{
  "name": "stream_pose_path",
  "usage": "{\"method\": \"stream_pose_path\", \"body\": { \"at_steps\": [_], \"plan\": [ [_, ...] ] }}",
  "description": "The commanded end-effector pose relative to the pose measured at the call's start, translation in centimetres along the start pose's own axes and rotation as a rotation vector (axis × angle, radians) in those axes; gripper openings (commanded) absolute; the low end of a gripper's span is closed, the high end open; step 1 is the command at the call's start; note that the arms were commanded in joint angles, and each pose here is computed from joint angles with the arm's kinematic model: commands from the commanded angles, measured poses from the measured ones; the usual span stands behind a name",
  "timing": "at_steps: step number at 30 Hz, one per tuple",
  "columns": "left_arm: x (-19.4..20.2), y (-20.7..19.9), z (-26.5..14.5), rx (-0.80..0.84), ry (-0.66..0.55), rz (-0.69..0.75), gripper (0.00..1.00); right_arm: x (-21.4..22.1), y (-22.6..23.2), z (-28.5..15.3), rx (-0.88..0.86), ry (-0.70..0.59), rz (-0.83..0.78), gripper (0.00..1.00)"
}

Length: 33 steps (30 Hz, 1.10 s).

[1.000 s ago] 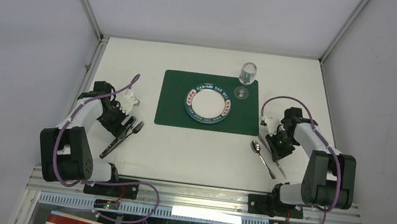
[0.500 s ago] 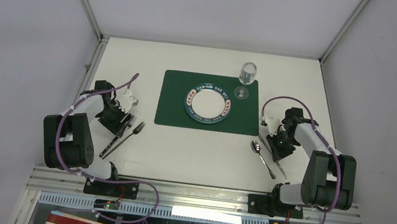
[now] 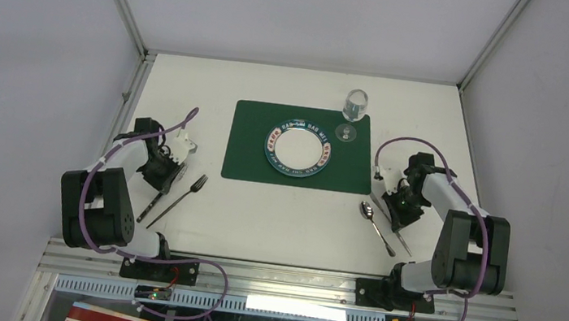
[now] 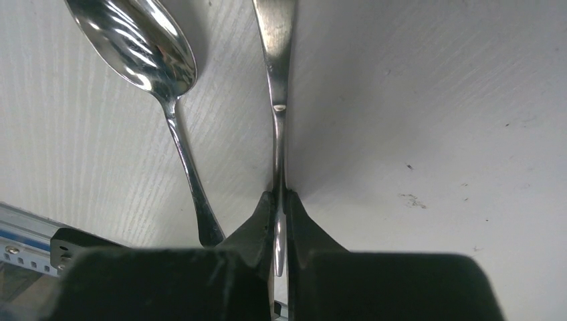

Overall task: Set the dinner table for one person
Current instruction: Pick up the knife at the center of the board.

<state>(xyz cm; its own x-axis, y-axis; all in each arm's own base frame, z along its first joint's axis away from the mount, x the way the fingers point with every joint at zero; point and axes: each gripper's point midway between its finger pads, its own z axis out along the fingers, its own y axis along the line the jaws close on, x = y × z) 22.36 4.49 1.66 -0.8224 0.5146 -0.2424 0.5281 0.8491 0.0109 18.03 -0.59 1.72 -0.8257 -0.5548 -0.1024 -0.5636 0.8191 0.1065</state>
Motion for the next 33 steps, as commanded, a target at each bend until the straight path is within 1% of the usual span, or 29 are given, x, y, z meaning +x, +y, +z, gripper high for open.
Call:
{"method": "stream_pose_path", "body": {
  "at_steps": [1, 5, 13, 20, 22, 29, 31, 33],
  "plan": [
    [-0.2, -0.6, -1.1, 0.011, -0.035, 0.0, 0.17, -0.8, -0.3, 0.6, -0.012, -0.034, -0.008, 0.0],
    [-0.9, -0.4, -2.0, -0.002, -0.06, 0.007, 0.11, -1.1, -0.2, -0.3, -0.003, -0.052, -0.008, 0.0],
    [-2.9, 0.3, -3.7, 0.004, -0.101, 0.019, 0.0, -3.1, -0.2, -4.6, 0.045, -0.165, -0.013, 0.0],
    [-4.9, -0.1, -5.4, 0.036, -0.155, 0.03, 0.0, -3.6, 0.1, -5.6, 0.045, -0.193, -0.011, 0.0],
    [-5.2, -0.4, -5.4, 0.045, -0.151, 0.034, 0.0, -3.6, -0.1, -5.8, 0.049, -0.187, -0.004, 0.0],
    [-6.1, -1.0, -5.8, 0.048, -0.149, 0.052, 0.0, -3.0, -1.0, -7.7, 0.146, -0.19, -0.003, 0.0],
    [-6.5, -1.2, -6.0, 0.052, -0.154, 0.06, 0.0, -3.3, -1.0, -8.7, 0.16, -0.212, -0.005, 0.0],
    [-7.2, -1.5, -6.1, 0.057, -0.163, 0.066, 0.0, -4.1, -0.5, -9.2, 0.129, -0.25, -0.009, 0.0]
  ]
}}
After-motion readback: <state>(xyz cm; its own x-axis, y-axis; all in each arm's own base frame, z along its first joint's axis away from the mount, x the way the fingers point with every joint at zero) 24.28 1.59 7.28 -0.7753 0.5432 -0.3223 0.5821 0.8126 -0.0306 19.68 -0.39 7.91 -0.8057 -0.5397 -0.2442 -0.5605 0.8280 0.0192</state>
